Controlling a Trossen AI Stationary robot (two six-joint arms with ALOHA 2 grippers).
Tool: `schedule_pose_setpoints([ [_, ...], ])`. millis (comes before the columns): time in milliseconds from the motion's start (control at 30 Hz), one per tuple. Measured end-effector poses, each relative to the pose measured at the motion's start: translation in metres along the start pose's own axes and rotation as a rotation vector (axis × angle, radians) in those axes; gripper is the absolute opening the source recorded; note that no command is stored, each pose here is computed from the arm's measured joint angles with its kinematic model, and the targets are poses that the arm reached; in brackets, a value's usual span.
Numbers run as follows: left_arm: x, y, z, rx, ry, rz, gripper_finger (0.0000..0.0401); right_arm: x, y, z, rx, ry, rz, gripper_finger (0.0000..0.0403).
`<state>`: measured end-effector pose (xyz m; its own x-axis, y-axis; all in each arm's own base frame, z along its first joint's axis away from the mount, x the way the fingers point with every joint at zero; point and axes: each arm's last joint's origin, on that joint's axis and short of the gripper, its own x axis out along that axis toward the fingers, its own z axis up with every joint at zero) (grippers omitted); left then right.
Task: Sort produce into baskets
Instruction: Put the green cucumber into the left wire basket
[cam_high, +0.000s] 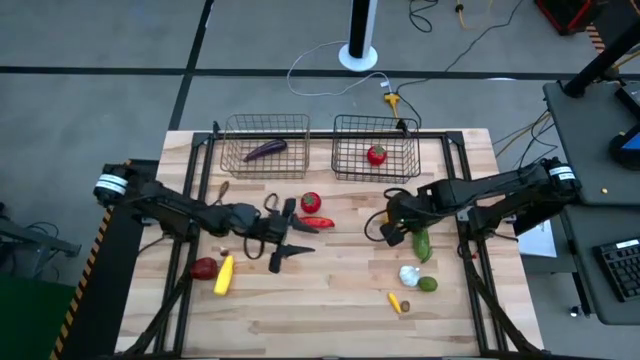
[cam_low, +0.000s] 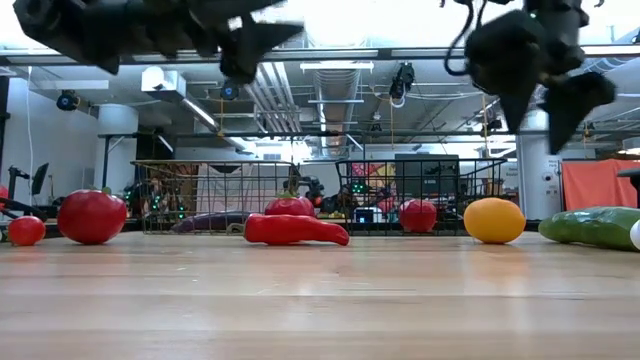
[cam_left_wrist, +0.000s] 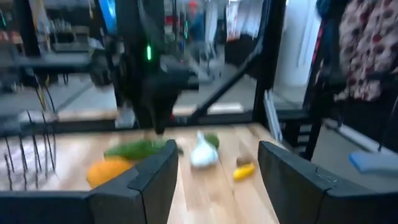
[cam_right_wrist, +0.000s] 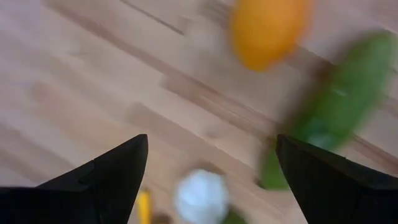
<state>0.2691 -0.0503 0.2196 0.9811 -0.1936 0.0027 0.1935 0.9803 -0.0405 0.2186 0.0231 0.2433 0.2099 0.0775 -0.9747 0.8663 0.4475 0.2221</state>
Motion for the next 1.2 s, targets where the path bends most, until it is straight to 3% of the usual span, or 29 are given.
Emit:
schedule_pose_setpoints([
  [300,-0.046,0.006,0.033,0.008,-0.149,0.044,0.0205,-0.003,-0.021,-0.008,0.059,0.077,-0.222,0.0345],
  [533,-0.072,0.01,0.037,-0.001,-0.116,0.191,0.0205,0.0,-0.024,-0.008,0.056,0.057,-0.247,0.0345],
  [1000,-0.083,0.01,0.039,-0.009,-0.124,0.219,0.0205,0.022,-0.038,-0.013,0.071,0.077,-0.312,0.0345],
  [1200,-0.083,0.01,0.038,-0.009,-0.111,0.22,0.0205,0.042,-0.044,-0.014,0.066,0.064,-0.276,0.0345],
])
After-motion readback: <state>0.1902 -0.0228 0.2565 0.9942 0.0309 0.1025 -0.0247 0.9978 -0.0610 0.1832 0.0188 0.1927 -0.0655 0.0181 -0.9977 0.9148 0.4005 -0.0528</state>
